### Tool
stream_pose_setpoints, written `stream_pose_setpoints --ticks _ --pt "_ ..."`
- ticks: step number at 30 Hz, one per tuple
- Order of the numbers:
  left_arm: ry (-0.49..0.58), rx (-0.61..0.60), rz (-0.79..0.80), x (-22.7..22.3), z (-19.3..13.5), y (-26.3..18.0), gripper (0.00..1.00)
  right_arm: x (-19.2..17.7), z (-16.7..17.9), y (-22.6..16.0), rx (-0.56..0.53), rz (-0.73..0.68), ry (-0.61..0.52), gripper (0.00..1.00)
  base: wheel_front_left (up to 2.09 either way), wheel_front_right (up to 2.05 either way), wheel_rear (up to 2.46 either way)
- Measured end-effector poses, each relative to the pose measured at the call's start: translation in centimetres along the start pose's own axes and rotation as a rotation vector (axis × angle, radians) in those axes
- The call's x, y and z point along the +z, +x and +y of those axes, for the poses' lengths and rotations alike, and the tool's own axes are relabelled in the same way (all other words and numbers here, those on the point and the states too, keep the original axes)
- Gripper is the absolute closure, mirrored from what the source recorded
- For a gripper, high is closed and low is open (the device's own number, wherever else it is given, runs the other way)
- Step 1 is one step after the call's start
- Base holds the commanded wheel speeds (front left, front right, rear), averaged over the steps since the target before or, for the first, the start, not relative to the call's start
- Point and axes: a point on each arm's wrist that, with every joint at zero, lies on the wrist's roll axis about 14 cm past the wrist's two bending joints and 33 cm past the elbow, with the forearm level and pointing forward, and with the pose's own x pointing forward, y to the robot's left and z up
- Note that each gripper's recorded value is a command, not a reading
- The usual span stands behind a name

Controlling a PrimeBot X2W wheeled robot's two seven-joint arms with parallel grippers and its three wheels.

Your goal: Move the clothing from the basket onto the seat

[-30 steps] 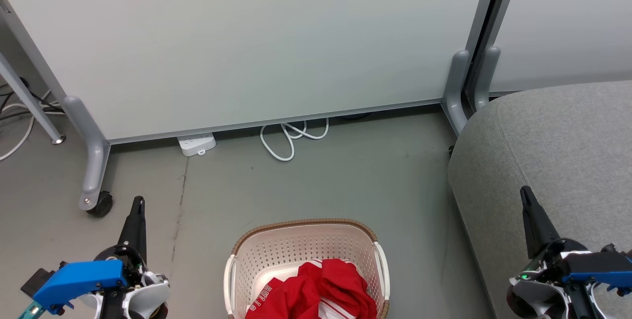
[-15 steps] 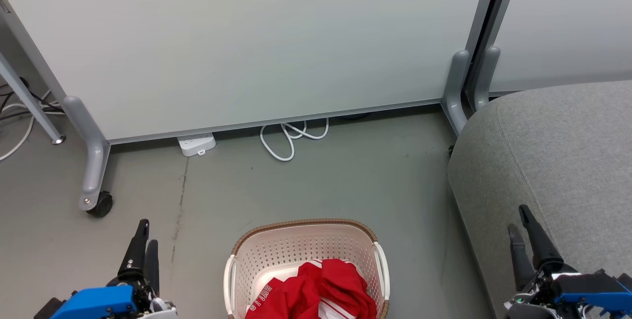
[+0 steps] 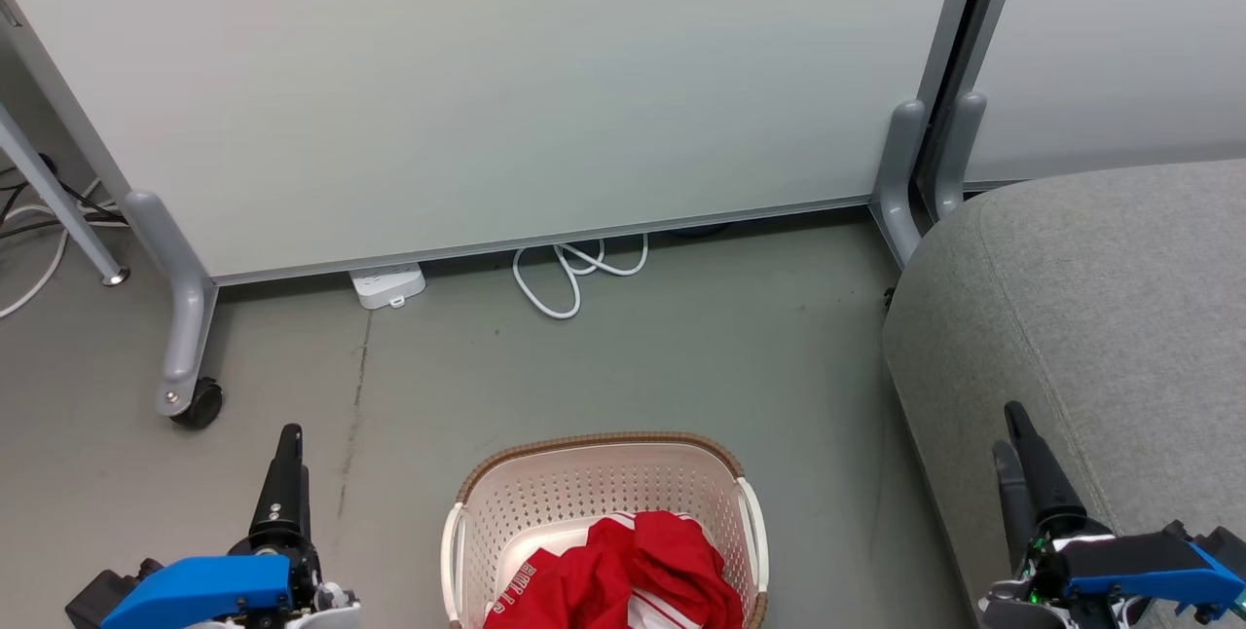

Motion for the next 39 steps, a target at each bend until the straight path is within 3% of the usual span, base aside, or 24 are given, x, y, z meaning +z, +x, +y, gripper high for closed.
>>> stream_pose_setpoints --ticks 21,39 --pt "0.457 -0.031 0.024 -1.8 -1.2 0.2 0.00 0.0 0.3 0.2 0.008 -0.015 -0.452 0.00 0.00 0.00 0.00" --pt "0.771 -0.077 0.033 -2.9 -1.7 0.0 0.00 -0.2 0.9 0.3 0.040 -0.027 -0.721 0.00 0.00 0.00 0.00"
